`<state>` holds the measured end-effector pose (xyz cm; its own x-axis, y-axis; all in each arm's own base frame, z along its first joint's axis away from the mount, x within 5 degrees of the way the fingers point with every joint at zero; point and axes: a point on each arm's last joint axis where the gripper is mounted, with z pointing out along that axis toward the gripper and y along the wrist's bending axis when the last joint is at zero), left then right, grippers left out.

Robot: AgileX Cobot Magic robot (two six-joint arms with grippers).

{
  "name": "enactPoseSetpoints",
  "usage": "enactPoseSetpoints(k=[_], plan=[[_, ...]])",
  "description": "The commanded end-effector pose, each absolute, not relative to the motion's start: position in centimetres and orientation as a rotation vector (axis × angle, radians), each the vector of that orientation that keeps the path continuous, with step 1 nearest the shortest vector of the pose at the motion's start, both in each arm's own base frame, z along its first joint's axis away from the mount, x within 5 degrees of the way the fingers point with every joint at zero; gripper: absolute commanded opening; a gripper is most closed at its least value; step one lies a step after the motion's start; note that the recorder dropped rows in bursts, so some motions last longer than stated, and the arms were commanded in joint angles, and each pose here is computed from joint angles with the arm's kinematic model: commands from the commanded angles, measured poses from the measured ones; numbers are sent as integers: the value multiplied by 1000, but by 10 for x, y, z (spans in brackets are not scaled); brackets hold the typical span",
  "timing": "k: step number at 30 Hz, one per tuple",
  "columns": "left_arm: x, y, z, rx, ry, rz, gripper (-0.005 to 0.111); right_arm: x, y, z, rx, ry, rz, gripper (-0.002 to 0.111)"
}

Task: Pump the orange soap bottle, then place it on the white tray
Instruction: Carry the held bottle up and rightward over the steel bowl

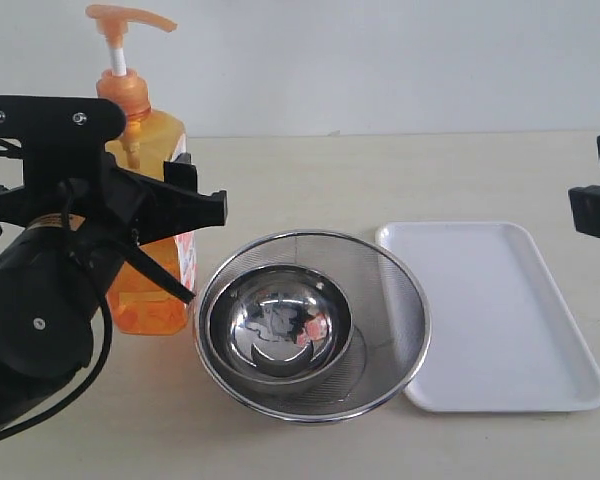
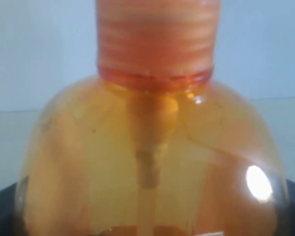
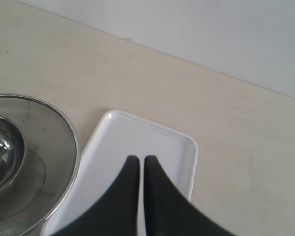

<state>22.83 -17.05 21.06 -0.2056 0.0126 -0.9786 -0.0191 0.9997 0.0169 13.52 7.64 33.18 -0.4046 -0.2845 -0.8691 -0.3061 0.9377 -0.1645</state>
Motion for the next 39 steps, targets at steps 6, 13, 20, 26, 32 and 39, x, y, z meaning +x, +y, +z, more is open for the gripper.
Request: enactPoseSetpoints(k=[6, 13, 20, 26, 32, 39], plan=[[223, -167, 256, 21, 1559, -55, 5, 134, 75, 332, -429, 2006, 26, 0], [217, -166, 273, 56, 1510, -114, 5, 134, 75, 332, -429, 2006, 26, 0], [213, -166, 285, 99, 1448, -140, 5, 134, 75, 332, -429, 2006, 26, 0], [214, -177, 291, 179, 1467, -203, 5, 134, 75, 332, -434, 2005, 24, 0], [218, -190, 306, 208, 1496, -290, 5, 134, 73, 331, -437, 2016, -7, 0], [219, -199, 316, 253, 1505, -333, 5, 135, 62, 330, -335, 2050, -118, 0]])
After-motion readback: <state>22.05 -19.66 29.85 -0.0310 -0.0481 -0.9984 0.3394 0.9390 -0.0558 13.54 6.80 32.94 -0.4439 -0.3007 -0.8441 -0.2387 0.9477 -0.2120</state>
